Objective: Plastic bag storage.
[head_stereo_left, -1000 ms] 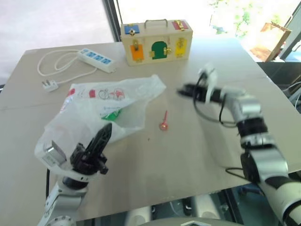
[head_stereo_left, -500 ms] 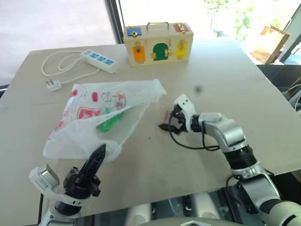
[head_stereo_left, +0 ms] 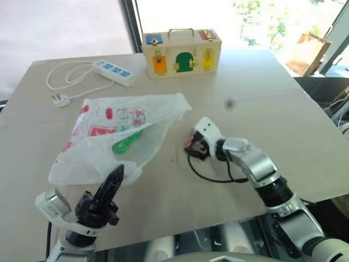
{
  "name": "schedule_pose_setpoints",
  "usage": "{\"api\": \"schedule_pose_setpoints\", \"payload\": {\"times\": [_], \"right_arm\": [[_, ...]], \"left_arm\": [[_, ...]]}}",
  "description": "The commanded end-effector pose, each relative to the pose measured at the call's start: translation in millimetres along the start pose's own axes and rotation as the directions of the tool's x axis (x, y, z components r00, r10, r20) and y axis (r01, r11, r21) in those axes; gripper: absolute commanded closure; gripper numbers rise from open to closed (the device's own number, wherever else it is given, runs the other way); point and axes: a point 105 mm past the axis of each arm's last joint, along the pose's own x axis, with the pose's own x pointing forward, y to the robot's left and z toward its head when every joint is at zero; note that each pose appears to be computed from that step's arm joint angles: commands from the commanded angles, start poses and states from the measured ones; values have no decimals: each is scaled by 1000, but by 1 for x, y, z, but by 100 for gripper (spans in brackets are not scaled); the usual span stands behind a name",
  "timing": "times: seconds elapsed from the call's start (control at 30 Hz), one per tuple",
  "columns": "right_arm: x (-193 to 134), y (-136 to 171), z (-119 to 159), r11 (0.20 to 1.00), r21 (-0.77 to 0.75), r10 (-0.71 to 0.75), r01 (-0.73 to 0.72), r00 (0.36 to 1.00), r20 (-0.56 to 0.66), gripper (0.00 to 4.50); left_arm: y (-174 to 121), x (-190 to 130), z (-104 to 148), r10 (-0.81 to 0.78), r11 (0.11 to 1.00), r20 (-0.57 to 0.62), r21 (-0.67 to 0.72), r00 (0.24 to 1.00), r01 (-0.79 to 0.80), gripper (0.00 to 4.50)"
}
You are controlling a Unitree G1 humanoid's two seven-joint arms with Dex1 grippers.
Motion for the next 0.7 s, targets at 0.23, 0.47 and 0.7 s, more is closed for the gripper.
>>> {"api": "schedule_pose_setpoints", "payload": {"times": [0.23,0.47,0.7], "right_arm": [[2,7,27,997,-39,69,-65,988,136,381],[-6,45,61,942,-117,334,-316,918,215,381],[15,65,79,910,-200,402,-365,894,197,381]], "left_arm": [[-8,3,4,-37,999,4,26,999,37,450],[-7,1,2,-31,999,1,26,1000,31,450],[-9,0,0,-32,999,0,29,999,32,450]]}}
